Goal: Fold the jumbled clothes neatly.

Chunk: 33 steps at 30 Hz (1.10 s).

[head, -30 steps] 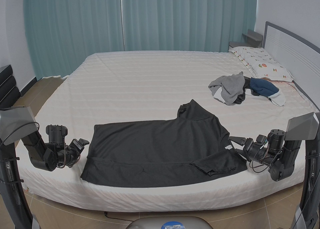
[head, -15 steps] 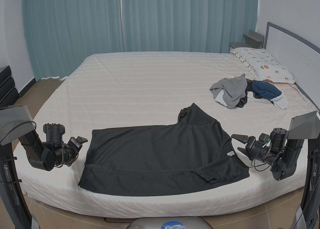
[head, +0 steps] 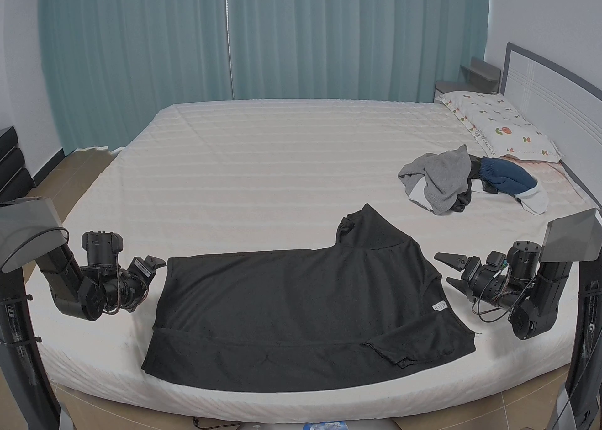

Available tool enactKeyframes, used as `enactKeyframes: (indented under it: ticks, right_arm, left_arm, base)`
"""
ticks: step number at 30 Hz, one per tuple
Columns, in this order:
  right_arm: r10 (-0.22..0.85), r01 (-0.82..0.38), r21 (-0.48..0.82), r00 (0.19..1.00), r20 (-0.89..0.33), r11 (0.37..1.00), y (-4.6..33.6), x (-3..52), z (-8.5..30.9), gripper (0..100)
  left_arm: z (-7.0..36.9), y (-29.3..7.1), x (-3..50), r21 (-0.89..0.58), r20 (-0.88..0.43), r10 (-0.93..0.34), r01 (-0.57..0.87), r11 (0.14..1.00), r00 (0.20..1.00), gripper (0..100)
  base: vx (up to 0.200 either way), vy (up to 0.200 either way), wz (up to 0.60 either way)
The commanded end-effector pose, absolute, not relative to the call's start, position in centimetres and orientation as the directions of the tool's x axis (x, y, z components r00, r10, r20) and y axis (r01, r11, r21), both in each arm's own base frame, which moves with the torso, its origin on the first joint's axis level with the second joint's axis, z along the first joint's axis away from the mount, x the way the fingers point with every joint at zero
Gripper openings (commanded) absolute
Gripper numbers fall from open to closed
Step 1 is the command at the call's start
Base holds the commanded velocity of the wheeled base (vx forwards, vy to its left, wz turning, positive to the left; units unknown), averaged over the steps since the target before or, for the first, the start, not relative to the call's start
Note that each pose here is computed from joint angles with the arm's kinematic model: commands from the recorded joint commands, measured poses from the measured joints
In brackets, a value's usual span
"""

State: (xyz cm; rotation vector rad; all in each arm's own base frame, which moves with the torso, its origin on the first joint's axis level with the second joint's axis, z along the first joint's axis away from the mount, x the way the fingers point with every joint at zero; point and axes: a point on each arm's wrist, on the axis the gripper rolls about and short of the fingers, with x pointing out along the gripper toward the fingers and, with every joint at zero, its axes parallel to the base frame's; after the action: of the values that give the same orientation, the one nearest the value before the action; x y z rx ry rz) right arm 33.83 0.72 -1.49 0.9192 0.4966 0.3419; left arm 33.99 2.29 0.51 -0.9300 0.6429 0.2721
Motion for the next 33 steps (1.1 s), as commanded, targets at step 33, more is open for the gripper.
enactKeyframes:
  ticks: [33]
  right_arm:
    - [0.419,-0.037,0.805,0.867,-0.269,0.592,1.0,34.1,-1.6,100]
  left_arm:
    - [-3.0,2.4,42.8,-0.588,-0.571,-0.214,-0.214,0.780,0.792,100]
  base:
    - [0.000,0.000,0.00]
